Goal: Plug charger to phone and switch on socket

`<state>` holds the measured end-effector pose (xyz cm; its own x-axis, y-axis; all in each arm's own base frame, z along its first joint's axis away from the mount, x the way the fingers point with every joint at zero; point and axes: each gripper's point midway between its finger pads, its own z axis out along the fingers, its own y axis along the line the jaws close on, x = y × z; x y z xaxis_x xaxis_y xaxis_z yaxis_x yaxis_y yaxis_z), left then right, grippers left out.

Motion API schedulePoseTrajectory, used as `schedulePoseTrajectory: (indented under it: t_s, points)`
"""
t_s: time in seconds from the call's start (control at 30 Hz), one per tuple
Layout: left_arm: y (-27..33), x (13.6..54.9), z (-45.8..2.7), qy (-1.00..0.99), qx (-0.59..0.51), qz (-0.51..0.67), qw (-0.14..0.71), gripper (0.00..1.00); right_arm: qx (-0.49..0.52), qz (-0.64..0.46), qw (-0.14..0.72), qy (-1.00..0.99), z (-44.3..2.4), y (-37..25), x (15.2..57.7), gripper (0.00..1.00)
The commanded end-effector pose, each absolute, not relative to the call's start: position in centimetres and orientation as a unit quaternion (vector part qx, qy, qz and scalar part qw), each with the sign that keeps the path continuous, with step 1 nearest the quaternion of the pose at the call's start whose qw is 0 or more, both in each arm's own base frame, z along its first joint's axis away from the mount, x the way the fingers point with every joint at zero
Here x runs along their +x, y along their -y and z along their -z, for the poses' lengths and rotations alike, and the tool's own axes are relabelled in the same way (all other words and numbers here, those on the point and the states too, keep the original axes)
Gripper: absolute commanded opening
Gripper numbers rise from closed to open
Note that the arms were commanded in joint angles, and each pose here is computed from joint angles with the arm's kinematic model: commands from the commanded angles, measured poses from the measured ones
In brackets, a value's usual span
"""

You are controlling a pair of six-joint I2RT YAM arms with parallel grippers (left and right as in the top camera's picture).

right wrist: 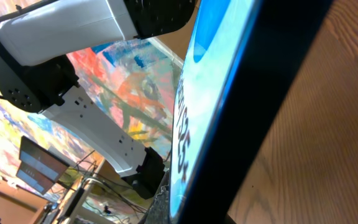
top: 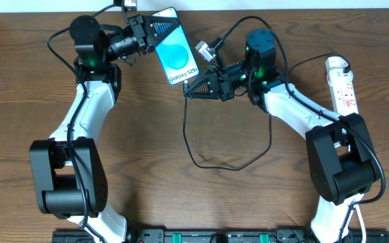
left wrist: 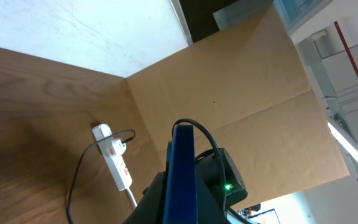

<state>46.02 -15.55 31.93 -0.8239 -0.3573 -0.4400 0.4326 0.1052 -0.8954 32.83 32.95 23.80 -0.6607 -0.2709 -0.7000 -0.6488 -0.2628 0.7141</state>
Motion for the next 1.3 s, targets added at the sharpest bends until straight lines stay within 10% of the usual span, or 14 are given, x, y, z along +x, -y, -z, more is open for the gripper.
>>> schedulePoseTrajectory:
  t_s: [0.0,1.27]
  points:
    - [16.2,44.8,-33.3,-0.677,0.065,0.669,0.301,0.07,-0.388,-0.693,0.135,-0.593,-23.7,-33.2,32.9,0.01]
    - [16.8,42.6,-32.7,-0.677,0.139,0.667,0.277,0.07,-0.378,-0.692,0.145,-0.598,-23.7,-31.6,34.1,0.01]
